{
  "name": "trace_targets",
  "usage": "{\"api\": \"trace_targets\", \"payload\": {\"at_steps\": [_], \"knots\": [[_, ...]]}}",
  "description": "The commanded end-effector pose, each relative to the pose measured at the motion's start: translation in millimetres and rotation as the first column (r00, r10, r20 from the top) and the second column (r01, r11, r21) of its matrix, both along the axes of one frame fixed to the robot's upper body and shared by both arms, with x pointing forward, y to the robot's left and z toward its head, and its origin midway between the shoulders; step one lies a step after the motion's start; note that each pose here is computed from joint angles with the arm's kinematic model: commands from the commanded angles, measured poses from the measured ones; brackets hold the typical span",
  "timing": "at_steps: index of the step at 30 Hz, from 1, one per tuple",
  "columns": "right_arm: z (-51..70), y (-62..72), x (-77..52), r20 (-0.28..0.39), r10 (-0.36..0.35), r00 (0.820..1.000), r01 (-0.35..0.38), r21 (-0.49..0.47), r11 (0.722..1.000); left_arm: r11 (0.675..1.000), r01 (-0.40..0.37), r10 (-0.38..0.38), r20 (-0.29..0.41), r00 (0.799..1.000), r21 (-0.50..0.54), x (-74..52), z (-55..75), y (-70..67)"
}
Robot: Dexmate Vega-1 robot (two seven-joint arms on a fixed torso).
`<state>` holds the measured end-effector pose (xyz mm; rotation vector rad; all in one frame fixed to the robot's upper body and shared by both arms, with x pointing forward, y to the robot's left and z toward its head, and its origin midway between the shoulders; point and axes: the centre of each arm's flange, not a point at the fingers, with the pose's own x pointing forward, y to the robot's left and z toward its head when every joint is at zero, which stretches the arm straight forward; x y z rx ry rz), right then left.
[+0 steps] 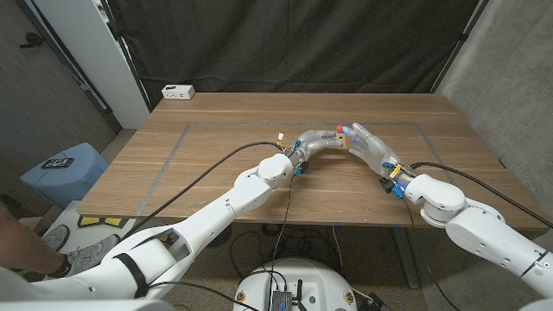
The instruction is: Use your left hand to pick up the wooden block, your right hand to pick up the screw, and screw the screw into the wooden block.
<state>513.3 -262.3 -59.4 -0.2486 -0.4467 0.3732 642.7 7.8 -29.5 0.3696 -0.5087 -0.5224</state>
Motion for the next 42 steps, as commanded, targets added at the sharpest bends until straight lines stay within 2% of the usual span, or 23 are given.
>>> {"api": "trace_targets", "payload": {"at_steps": [1, 7, 20, 42], "knots": [[-1.0, 0.2, -6.7, -0.009, 0.011, 1.000, -0.012, -0.014, 1.000, 1.000, 0.000, 0.000, 0.001, 1.000, 0.005, -0.8, -0.1, -0.3], [-1.8, -1.7, -7.8, -0.013, 0.022, 1.000, -0.022, -0.014, 1.000, 1.000, 0.003, -0.003, -0.001, 1.000, 0.006, -0.8, -0.3, -1.4], [-1.1, -14.3, -9.0, -0.011, -0.007, 1.000, 0.007, 0.001, 1.000, 1.000, 0.000, 0.000, 0.002, 1.000, 0.008, -0.5, -0.5, -2.1], [5.5, -24.8, 6.1, 0.001, -0.017, 1.000, 0.017, -0.008, 1.000, 1.000, 0.001, -0.001, 0.004, 1.000, 0.015, -2.5, -1.6, -2.9]]}}
